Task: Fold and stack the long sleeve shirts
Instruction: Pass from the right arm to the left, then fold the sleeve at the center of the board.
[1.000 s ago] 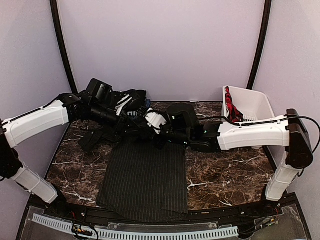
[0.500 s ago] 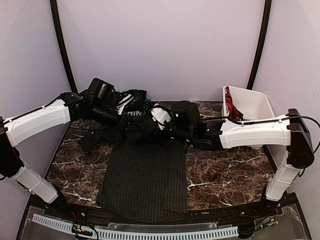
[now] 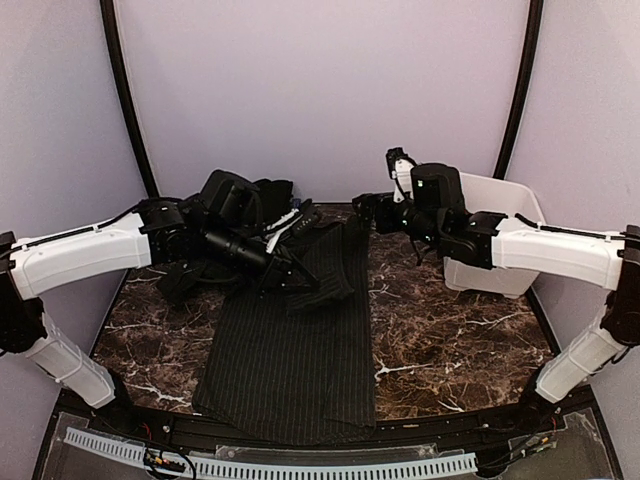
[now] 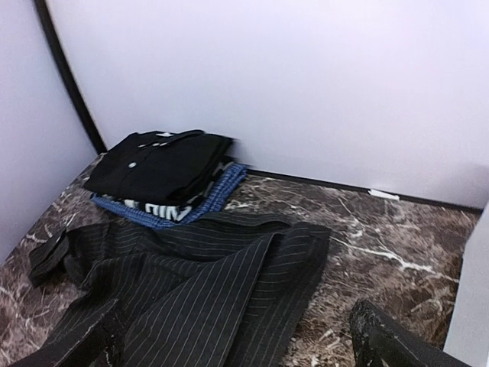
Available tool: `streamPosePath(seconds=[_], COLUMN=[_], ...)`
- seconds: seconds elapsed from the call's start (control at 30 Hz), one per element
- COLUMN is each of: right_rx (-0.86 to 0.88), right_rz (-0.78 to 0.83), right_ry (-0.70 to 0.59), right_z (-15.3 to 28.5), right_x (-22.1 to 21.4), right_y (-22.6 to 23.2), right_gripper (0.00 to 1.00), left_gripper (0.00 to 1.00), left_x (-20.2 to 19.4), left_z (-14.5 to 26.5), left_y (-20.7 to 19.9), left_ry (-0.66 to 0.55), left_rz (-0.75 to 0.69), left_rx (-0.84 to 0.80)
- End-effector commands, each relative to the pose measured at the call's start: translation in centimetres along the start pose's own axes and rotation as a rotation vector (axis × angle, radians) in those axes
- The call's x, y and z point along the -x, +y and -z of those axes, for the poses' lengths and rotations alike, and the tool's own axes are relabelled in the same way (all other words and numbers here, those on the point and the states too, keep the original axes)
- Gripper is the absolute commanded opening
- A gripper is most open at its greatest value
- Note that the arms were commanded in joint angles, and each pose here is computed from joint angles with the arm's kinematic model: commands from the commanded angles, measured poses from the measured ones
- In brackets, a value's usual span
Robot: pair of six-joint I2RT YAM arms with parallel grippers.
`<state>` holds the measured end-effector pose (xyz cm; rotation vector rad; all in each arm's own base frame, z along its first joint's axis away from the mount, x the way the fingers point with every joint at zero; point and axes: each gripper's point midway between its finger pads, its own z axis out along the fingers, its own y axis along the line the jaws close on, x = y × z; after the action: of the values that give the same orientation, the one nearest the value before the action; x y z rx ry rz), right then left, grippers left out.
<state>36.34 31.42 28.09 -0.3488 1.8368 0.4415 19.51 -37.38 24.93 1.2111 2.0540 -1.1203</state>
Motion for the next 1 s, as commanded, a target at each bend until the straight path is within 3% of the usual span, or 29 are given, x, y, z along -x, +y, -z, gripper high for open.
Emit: streamPosePath(seconds=[0.0, 0.47, 0.77, 0.83, 0.97], right_rx=[-0.100, -0.134, -0.112, -0.108, -0.094], right_rz=[-0.128, -0.150, -0.143, -0.141, -0.128], right_ry=[0.025, -0.034, -0.035, -0.032, -0.022], right_z=[0.4, 1.9, 2.2, 2.2, 1.9], right_x=[-0.3, 0.7, 0.6, 0.6, 0.7], right_y=[-3.1, -4.8, -4.5, -4.4, -4.0], right_gripper=[0.99, 0.99, 0.99, 0.99, 0.99], left_gripper=[0.00, 0.00, 0.00, 0.00, 0.00], left_x=[-1.1, -5.4, -8.8, -9.1, -8.0], left_z=[-2.1, -8.7, -10.3, -10.0, -8.2], left_y=[-2.2, -5.3, -4.0, -3.3, 0.9], left_ry=[0.035, 0.184, 0.319, 0.348, 0.322], left_rz=[0.012, 0.027, 0.044, 0.033, -0.023], left_rx=[-0.066, -0.144, -0.107, -0.059, 0.217])
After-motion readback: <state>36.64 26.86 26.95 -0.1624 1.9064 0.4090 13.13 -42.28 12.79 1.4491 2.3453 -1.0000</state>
